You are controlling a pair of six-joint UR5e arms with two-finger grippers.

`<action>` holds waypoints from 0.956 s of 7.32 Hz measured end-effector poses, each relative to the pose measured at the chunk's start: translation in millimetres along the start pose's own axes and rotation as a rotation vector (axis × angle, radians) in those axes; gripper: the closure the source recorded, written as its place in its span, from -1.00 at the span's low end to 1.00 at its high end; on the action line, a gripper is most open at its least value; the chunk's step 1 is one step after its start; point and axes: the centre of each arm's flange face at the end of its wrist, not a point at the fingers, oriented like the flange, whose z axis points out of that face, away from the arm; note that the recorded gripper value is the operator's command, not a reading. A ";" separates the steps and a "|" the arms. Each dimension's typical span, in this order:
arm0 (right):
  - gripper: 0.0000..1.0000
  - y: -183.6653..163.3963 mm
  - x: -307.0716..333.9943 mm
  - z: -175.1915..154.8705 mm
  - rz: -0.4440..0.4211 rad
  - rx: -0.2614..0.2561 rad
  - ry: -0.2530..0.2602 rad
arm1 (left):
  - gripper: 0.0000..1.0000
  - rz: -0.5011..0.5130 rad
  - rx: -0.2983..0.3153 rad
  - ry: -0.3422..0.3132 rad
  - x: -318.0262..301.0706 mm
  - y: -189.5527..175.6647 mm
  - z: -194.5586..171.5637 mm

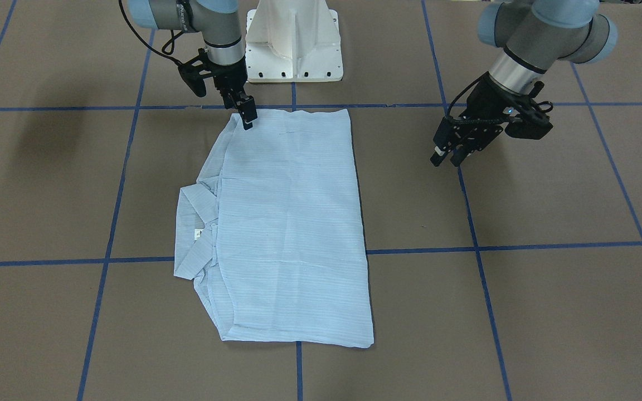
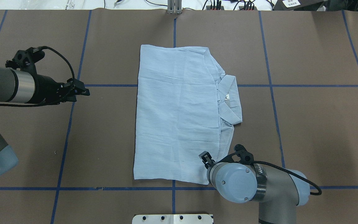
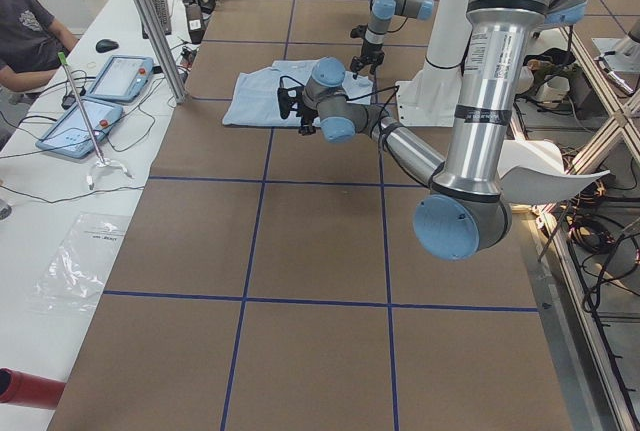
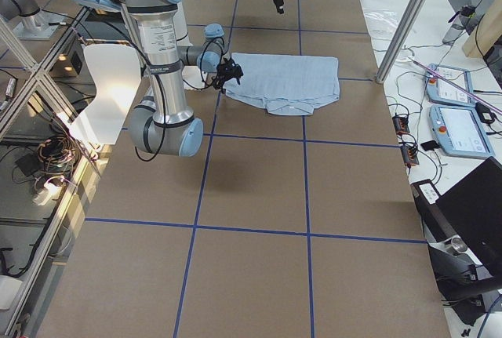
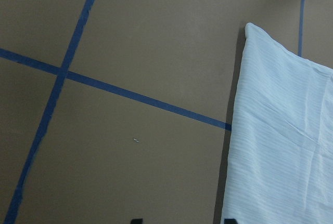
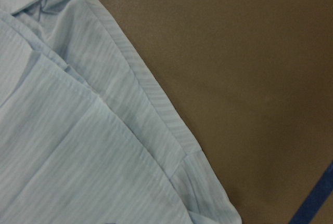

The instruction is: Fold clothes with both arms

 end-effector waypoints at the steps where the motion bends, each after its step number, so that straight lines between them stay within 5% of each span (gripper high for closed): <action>1: -0.84 0.8 -0.2 1.0 -0.001 0.000 0.002 | -0.21 0.000 0.000 0.001 0.4 0.1 -0.2; 7: -0.50 4.6 6.4 5.4 -0.006 0.016 0.036 | -0.21 0.000 -0.001 0.006 2.5 0.7 -2.0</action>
